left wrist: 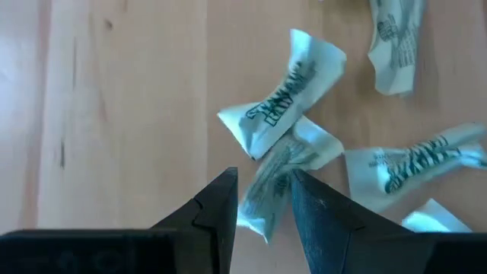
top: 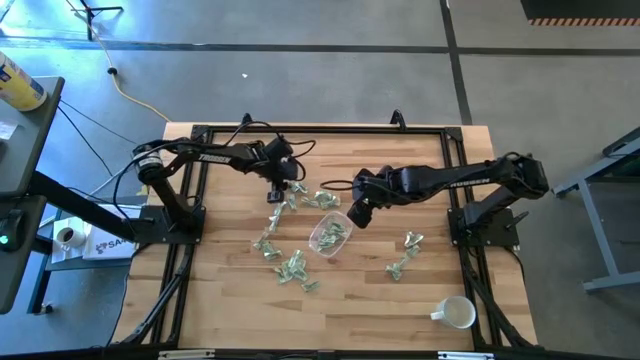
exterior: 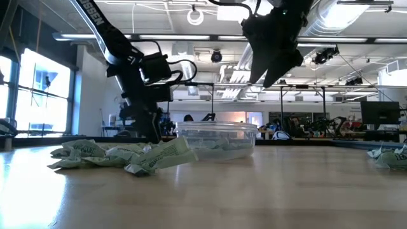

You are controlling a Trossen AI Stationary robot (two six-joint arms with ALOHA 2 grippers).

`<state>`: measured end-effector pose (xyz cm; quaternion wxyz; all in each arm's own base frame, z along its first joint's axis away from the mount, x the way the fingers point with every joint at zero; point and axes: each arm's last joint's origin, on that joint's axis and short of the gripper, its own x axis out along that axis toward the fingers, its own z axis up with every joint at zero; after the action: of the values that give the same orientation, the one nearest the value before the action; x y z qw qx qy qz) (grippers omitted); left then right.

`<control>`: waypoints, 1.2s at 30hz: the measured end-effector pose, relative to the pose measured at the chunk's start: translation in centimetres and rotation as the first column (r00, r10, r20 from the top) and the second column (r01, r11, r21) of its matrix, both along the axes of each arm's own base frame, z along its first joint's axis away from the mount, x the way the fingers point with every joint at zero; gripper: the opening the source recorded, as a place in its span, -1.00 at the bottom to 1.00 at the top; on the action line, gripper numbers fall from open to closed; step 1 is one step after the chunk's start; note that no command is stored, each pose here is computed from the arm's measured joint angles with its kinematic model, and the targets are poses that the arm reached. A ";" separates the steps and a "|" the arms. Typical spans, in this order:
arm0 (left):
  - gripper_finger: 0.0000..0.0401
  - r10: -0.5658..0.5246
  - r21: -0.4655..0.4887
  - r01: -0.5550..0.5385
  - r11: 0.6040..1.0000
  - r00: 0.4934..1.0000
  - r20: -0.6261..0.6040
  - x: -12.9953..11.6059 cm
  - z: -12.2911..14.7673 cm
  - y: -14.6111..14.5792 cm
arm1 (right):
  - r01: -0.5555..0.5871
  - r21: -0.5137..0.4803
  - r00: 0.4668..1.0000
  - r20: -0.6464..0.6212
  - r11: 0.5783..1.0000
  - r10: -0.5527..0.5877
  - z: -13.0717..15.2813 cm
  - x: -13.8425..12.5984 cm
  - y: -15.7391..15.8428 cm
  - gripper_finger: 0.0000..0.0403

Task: Pick and place Stevia / Truvia into bins
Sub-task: Put the stevia packet into the transparent bin

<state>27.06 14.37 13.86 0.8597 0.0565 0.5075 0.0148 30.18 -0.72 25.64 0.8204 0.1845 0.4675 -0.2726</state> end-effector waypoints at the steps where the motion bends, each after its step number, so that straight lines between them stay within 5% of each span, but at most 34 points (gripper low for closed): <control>1: -0.19 0.008 0.000 -0.008 1.000 1.000 0.002 0.1 -0.2 0.0 | 0.000 0.000 1.000 0.000 1.000 0.000 0.0 0.0 0.0 0.44; 10: 0.06 0.019 0.022 -0.018 1.000 0.999 -0.051 0.3 -1.3 0.3 | -0.008 0.003 0.999 -0.034 1.000 0.008 -0.1 -0.3 0.3 0.44; 13: -0.13 0.013 0.016 -0.012 1.000 0.997 -0.071 0.2 -1.4 0.0 | -0.019 -0.016 0.997 -0.077 1.000 0.018 -0.1 -0.9 1.0 0.44; 19: -0.82 0.063 -0.029 -0.067 0.997 0.990 -0.123 -0.3 -1.4 -0.3 | 0.014 -0.067 0.994 -0.105 0.998 -0.021 1.2 -3.1 3.0 0.44; 25: -0.77 0.250 -0.131 -0.282 0.950 0.944 -0.217 -1.2 1.3 -1.6 | 0.137 -0.127 0.982 -0.111 0.982 -0.152 3.1 -7.1 5.0 0.44; 31: -0.86 0.185 -0.359 -0.156 0.920 0.982 0.047 1.5 7.7 -5.3 | 0.211 -0.176 0.968 -0.098 0.962 -0.230 4.2 -10.5 6.7 0.44; 36: -0.84 0.056 -0.378 0.023 0.925 0.979 0.198 5.5 9.1 -10.0 | 0.157 -0.193 0.978 -0.106 0.968 -0.180 4.2 -11.2 7.6 0.44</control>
<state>32.54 4.39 23.01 0.9019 -0.1165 0.4099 -0.0703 19.02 6.91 29.80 0.7775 0.1300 0.4724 -0.3942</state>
